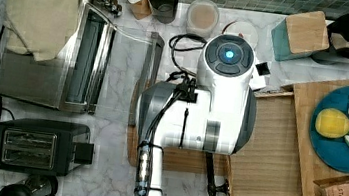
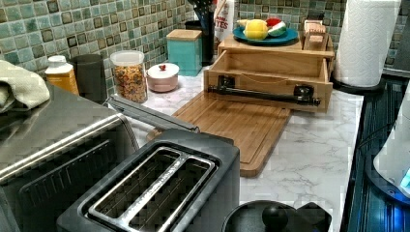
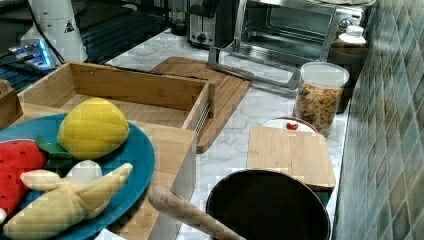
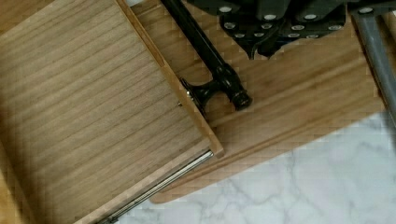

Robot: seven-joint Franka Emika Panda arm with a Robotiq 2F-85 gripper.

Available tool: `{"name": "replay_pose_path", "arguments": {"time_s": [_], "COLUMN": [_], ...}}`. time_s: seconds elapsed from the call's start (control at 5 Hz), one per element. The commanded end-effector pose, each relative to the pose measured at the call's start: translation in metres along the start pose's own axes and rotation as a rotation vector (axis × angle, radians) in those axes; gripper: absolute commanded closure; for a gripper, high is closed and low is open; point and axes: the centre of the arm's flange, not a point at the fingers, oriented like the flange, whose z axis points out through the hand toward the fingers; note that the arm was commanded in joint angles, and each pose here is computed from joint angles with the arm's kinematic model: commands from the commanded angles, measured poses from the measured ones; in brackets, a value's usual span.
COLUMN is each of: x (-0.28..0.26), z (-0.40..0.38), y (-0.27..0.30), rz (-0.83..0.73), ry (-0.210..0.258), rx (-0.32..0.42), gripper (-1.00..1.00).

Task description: Close the drawer.

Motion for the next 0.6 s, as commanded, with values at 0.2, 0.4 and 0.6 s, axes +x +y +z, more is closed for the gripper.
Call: {"name": "replay_pose_path", "arguments": {"time_s": [0.2,0.4,0.6], "x": [-0.065,-0.08,-0.093], "z": [0.047,0.069,0.09], "y": [-0.023,-0.029,-0.029], "rz": [-0.107,-0.177,-0.302], "ry": [0.059,0.077,0.13], "rx": [0.088,0.074,0.059], "gripper": [1.0,1.0,1.0]}}
